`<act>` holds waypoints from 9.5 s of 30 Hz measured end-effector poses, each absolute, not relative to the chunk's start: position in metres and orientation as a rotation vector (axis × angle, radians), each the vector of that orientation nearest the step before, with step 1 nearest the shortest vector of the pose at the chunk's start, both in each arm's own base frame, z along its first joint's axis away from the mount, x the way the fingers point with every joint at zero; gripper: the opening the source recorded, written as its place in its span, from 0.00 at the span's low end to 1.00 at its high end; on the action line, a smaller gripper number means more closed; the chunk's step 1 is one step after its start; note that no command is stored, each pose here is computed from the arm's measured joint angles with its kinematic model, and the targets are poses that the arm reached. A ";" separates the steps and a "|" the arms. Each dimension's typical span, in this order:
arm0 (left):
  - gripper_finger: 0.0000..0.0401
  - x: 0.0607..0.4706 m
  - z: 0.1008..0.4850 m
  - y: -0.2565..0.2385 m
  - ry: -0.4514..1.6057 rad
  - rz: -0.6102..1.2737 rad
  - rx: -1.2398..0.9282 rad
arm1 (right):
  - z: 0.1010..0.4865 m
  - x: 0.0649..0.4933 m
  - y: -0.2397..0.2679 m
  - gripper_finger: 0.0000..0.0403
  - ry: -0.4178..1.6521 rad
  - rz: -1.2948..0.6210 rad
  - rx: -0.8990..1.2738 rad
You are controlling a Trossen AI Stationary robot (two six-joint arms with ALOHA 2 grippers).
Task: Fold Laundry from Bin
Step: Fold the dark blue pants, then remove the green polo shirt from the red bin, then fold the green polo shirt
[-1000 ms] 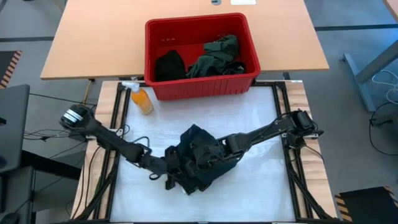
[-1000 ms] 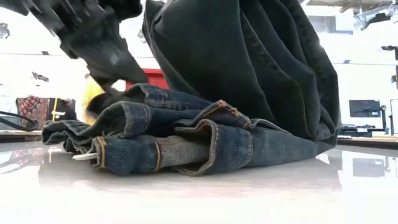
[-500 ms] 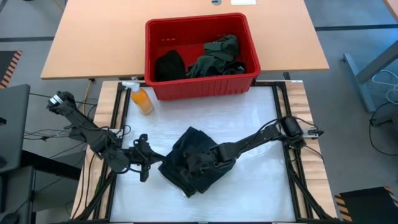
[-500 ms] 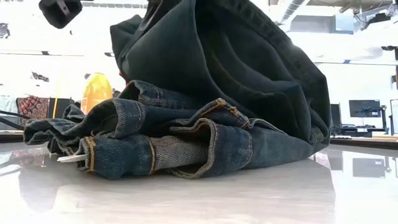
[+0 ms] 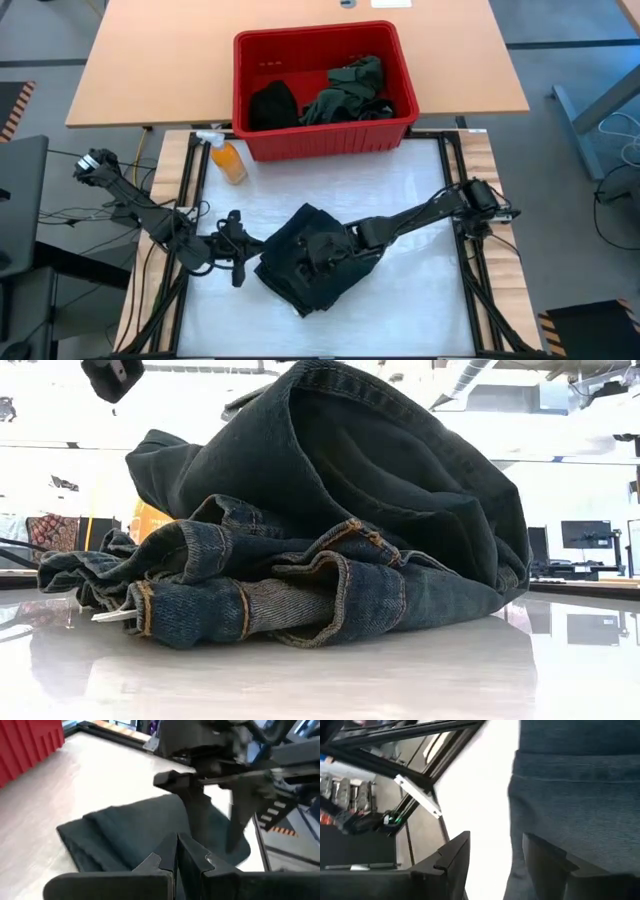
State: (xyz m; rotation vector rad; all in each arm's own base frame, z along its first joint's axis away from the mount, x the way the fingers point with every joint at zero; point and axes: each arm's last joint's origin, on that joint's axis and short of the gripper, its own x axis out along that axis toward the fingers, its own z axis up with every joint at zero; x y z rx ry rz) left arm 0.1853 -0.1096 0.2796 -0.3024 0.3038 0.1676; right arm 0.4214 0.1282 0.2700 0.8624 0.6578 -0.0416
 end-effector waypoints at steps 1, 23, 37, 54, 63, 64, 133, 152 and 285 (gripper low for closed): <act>0.00 0.188 0.280 -0.109 0.294 0.172 -0.304 | 0.273 0.419 0.132 0.52 0.653 -0.030 0.841; 0.00 0.251 0.190 -0.096 0.761 0.159 -0.336 | 0.155 0.431 0.224 0.06 0.580 -0.169 0.595; 0.00 0.228 0.161 -0.093 0.958 0.185 -0.342 | 0.110 0.414 0.240 0.05 0.792 -0.121 0.304; 0.00 0.221 0.185 -0.123 0.538 0.005 -0.497 | 0.219 0.346 0.190 0.05 1.143 -0.199 0.059; 0.00 0.196 0.235 -0.103 0.325 0.049 -0.437 | 0.267 0.331 0.143 0.05 0.645 -0.160 0.441; 0.00 0.193 0.238 -0.101 0.319 0.059 -0.430 | 0.260 0.334 0.141 0.05 0.571 -0.148 0.477; 0.00 0.184 0.252 -0.064 -0.059 0.533 -0.654 | 0.312 0.190 -0.041 0.04 0.388 -0.418 0.205; 0.00 0.194 0.245 0.092 0.129 0.342 -0.358 | 0.354 0.263 -0.335 0.31 0.723 -0.750 0.168; 0.38 0.236 0.202 -0.063 0.484 0.130 -0.429 | 0.248 0.322 0.023 0.43 0.727 0.311 0.490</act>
